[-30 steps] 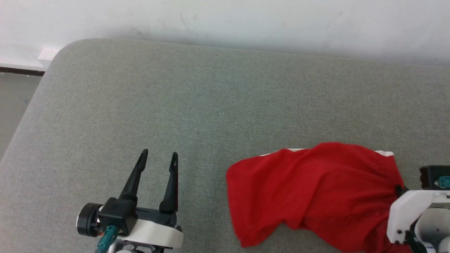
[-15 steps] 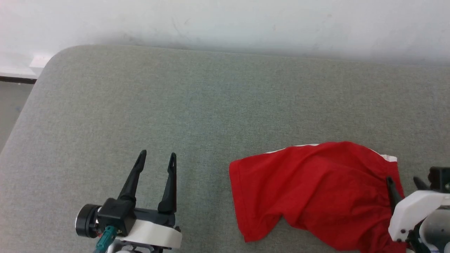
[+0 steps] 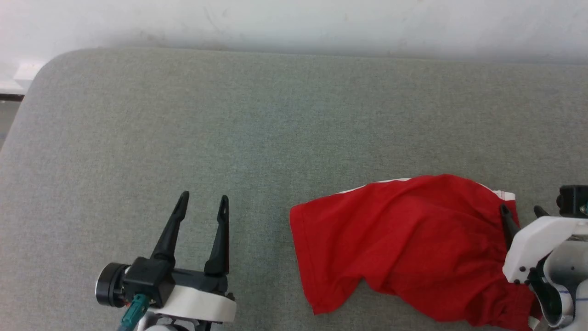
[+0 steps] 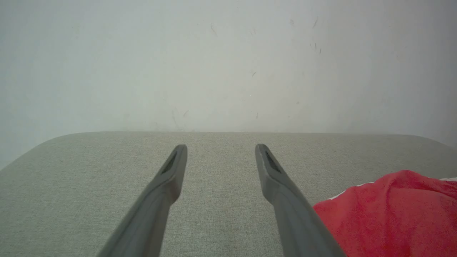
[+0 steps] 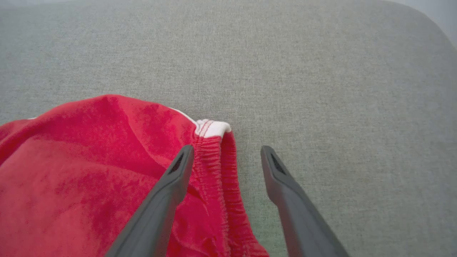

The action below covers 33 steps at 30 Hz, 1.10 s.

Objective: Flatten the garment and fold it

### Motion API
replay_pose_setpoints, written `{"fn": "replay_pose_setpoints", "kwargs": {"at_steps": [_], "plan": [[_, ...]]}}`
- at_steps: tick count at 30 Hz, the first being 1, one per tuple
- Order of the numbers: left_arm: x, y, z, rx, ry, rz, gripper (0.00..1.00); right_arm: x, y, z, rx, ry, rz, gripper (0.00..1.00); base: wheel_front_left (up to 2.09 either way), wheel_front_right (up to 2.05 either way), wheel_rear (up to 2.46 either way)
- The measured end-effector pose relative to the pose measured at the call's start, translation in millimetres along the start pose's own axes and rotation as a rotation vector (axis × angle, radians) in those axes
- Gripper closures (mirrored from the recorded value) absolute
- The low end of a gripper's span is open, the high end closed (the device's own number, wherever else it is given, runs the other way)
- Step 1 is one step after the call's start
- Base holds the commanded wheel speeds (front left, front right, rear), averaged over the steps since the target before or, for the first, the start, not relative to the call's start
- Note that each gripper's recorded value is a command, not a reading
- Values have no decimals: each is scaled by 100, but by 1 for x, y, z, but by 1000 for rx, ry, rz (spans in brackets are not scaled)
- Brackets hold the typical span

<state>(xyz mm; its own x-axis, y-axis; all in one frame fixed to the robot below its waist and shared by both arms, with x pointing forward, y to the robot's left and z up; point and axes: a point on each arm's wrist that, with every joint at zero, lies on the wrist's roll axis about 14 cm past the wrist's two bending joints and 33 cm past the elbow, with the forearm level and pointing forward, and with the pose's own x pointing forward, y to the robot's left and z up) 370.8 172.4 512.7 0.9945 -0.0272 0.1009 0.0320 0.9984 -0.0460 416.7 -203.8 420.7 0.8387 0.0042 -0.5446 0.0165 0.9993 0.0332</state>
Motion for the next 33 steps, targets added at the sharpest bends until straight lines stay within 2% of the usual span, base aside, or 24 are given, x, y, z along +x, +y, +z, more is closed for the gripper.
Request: {"fn": "replay_pose_setpoints", "kwargs": {"at_steps": [6,7,9,10,18,24,33], "plan": [[2,4,-1,6,4,11,0,18,10,-1,-6,23,18,0,0,0,0],[1,5,-2,6,8,13,0,21,11,-1,-9,28,20,22,0,0,0],[0,6,-3,8,11,19,0,24,12,-4,-9,40,22,86,0,0,0],[-1,7,-3,9,12,21,0,25,12,-5,-9,44,21,100,0,0,0],[-3,8,-2,9,11,23,0,24,10,-7,-6,49,13,100,0,0,0],[-2,-2,-10,-37,33,-32,0,19,10,-3,-10,25,16,100,0,0,0],[30,-23,-46,-52,349,-214,0,26,24,-3,-33,18,53,100,0,0,0]]}}
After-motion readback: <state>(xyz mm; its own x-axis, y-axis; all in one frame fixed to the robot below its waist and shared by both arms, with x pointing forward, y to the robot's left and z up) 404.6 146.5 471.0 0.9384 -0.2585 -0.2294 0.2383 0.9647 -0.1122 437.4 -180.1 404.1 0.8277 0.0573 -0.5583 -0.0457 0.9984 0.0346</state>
